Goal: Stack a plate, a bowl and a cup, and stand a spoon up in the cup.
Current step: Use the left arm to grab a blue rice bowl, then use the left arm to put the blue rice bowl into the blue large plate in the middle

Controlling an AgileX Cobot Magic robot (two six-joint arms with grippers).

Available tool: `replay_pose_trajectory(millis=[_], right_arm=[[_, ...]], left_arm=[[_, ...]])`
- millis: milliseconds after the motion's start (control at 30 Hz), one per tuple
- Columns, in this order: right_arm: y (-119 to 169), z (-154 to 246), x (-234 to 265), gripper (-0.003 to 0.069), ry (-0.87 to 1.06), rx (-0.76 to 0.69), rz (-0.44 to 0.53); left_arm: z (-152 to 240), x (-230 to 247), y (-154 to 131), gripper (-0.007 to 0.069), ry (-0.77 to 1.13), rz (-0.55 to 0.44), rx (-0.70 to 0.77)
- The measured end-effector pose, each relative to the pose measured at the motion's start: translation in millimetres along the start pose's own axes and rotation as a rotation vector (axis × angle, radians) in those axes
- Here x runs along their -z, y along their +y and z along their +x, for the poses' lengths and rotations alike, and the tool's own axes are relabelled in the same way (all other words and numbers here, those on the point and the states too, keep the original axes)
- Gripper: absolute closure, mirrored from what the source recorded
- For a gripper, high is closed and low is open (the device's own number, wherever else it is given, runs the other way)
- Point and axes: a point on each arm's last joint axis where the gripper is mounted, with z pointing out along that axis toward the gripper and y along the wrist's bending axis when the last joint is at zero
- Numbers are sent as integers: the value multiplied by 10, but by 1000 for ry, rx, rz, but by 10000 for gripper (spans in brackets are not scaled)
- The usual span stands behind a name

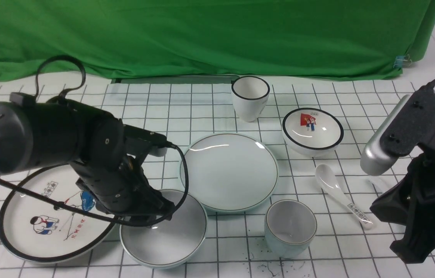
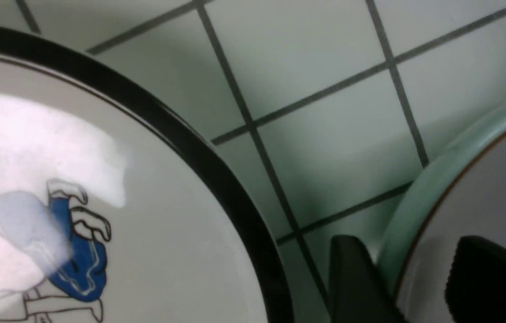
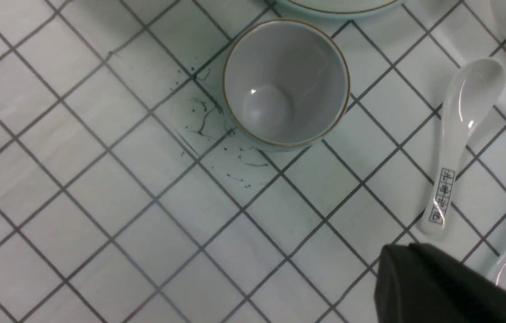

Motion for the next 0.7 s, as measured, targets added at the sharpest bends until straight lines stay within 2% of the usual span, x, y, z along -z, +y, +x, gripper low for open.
replay_pose_trajectory(millis=[100, 167, 300, 433, 600, 700], right_arm=[[-4, -2, 0, 615, -2, 2, 4], [-7, -1, 1, 615, -1, 5, 8], [-9, -1, 1, 615, -1, 6, 10], [-19, 3, 1, 615, 4, 14, 20], [-40, -3, 1, 615, -3, 28, 44], [-45, -3, 2, 615, -2, 32, 50]], left_arm=[[-11, 9, 12, 569, -7, -13, -17], [-44, 92, 9, 611, -9, -15, -20], [-173, 357, 30, 634, -17, -62, -71], [-463, 770, 20, 634, -142, -73, -101], [-838, 1043, -129, 634, -288, 63, -105], [-1094, 817, -231, 634, -282, 172, -92]])
